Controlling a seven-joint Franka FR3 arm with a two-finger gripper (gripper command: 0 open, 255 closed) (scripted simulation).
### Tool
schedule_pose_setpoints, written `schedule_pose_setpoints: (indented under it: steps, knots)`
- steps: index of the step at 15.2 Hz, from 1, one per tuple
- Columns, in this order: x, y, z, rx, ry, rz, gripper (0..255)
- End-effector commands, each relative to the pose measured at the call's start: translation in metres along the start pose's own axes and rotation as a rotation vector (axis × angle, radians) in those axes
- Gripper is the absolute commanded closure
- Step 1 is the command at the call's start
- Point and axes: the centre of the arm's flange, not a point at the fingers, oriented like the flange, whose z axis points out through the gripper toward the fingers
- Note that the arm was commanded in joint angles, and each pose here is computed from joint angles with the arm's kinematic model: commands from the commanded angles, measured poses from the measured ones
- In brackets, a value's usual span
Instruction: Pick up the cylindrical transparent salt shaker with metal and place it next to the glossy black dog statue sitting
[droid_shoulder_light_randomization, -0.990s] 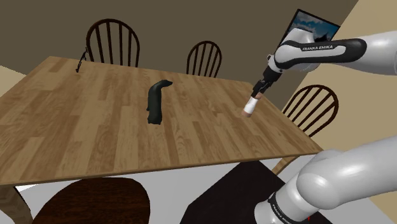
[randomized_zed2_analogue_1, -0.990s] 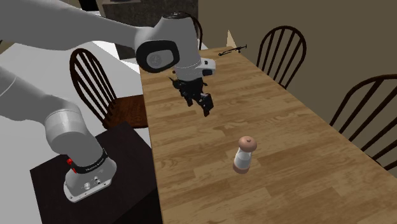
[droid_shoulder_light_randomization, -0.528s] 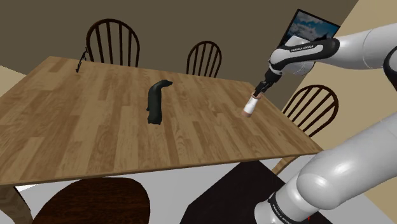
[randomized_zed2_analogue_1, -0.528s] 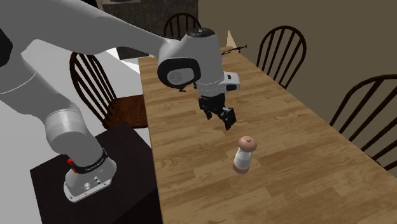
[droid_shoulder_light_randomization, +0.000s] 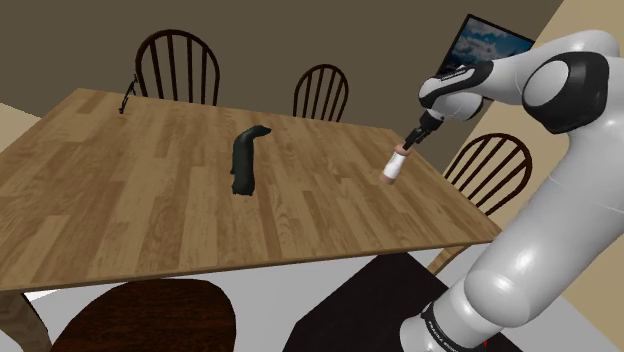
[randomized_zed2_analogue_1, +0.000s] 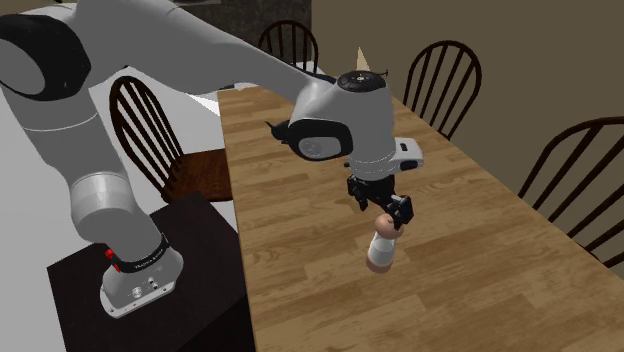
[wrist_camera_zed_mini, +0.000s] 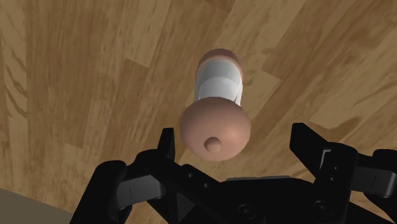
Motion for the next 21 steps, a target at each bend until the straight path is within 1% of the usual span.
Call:
schedule_pose_setpoints:
  steps: [1, 8, 15, 16, 21]
  knots:
    - [0.002, 0.007, 0.010, -0.004, 0.004, -0.002, 0]
    - [0.002, 0.008, 0.045, -0.004, 0.004, -0.002, 0]
    - [0.002, 0.008, 0.045, -0.004, 0.004, -0.002, 0]
    - [0.002, 0.008, 0.045, -0.004, 0.004, -0.002, 255]
    - [0.002, 0.008, 0.045, -0.004, 0.004, -0.002, 255]
